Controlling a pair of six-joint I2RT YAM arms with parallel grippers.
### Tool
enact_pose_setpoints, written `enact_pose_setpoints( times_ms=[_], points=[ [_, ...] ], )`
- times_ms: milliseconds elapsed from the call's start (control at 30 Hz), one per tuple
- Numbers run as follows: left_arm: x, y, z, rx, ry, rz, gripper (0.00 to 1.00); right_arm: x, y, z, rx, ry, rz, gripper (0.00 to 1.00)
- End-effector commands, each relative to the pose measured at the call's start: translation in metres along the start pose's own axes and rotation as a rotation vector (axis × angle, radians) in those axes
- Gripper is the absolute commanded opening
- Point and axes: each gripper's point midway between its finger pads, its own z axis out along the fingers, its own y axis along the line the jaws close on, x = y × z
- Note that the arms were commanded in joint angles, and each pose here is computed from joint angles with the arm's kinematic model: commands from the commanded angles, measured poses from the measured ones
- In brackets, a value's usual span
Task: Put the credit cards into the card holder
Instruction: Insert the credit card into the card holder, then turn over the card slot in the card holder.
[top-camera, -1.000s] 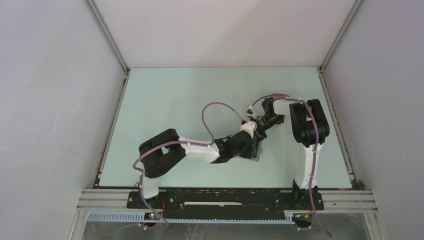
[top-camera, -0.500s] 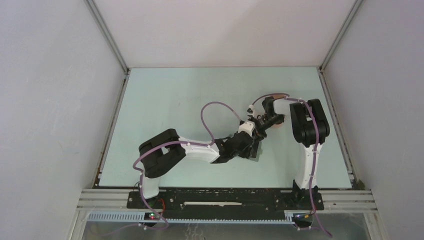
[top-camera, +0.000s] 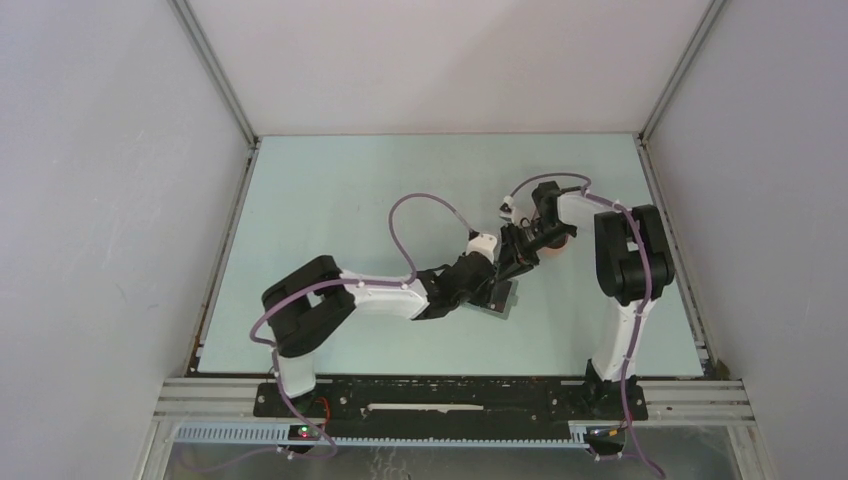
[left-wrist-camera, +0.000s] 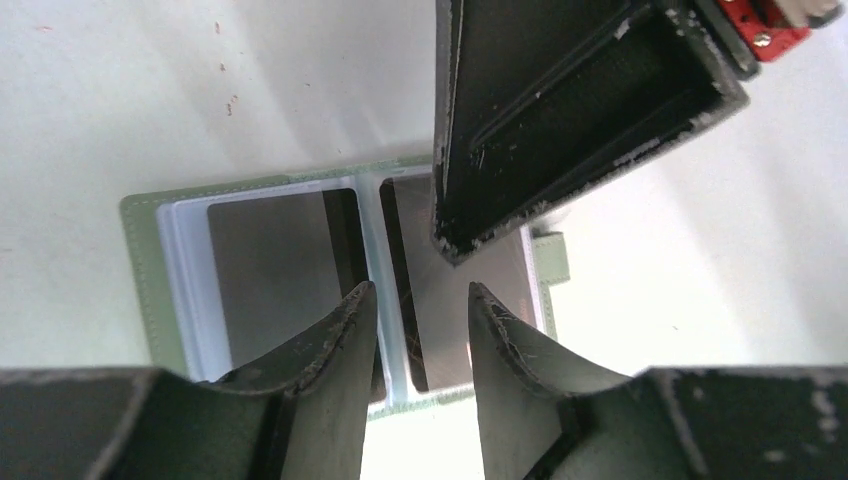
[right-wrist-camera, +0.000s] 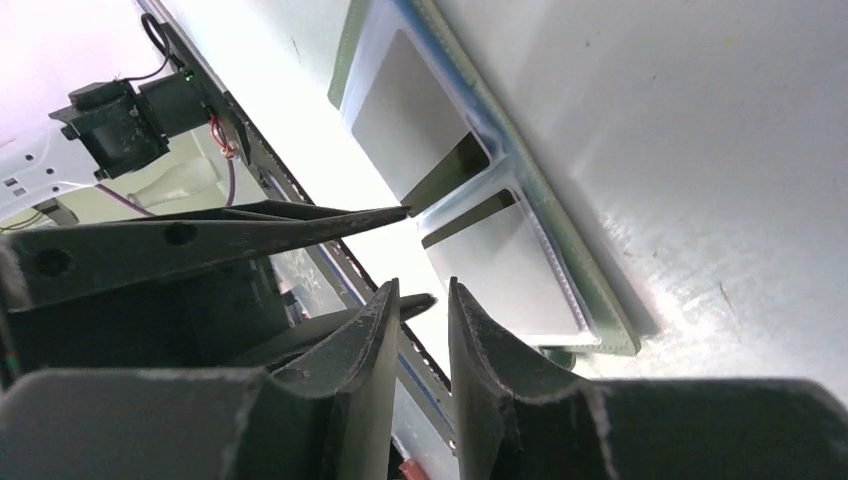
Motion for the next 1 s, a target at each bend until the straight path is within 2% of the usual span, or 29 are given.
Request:
enact_pose_setpoints(
  times_ms=[0,200,433,533,667,733,800,867,967],
  points=[
    [-0.042,-0.015,-0.038,0.102,-0.128,0.012,0.44,-0.011,0.020,-0.023,0.023,-0.075,-0.125,0.32],
    [-0.067,-0.010,-0.086,0.161,-0.250,0.063,0.44,-0.013,0.041,-0.042,0.050,-0.142,-0.247,0.31],
    [-0.087,0.029,-0.148,0.098,-0.444,0.148,0.48,-0.013,0.080,-0.068,0.157,-0.267,-0.542,0.28],
    [-0.094,0.043,-0.170,0.079,-0.518,0.160,0.63,-0.015,0.102,-0.085,0.249,-0.364,-0.712,0.26],
    [-0.100,0.061,-0.192,0.093,-0.592,0.129,0.95,-0.017,0.134,-0.109,0.340,-0.514,-0.917,0.23],
    [-0.100,0.063,-0.196,0.146,-0.595,0.111,1.00,-0.018,0.156,-0.122,0.360,-0.594,-1.025,0.24],
    [-0.098,0.062,-0.196,0.207,-0.579,0.084,1.00,-0.010,0.167,-0.125,0.357,-0.583,-1.175,0.31],
    [-0.094,0.061,-0.192,0.250,-0.553,0.050,1.00,0.004,0.168,-0.114,0.292,-0.500,-1.274,0.40],
    [-0.086,0.061,-0.180,0.288,-0.513,-0.006,0.99,0.018,0.162,-0.087,0.160,-0.378,-1.278,0.30]
  ],
)
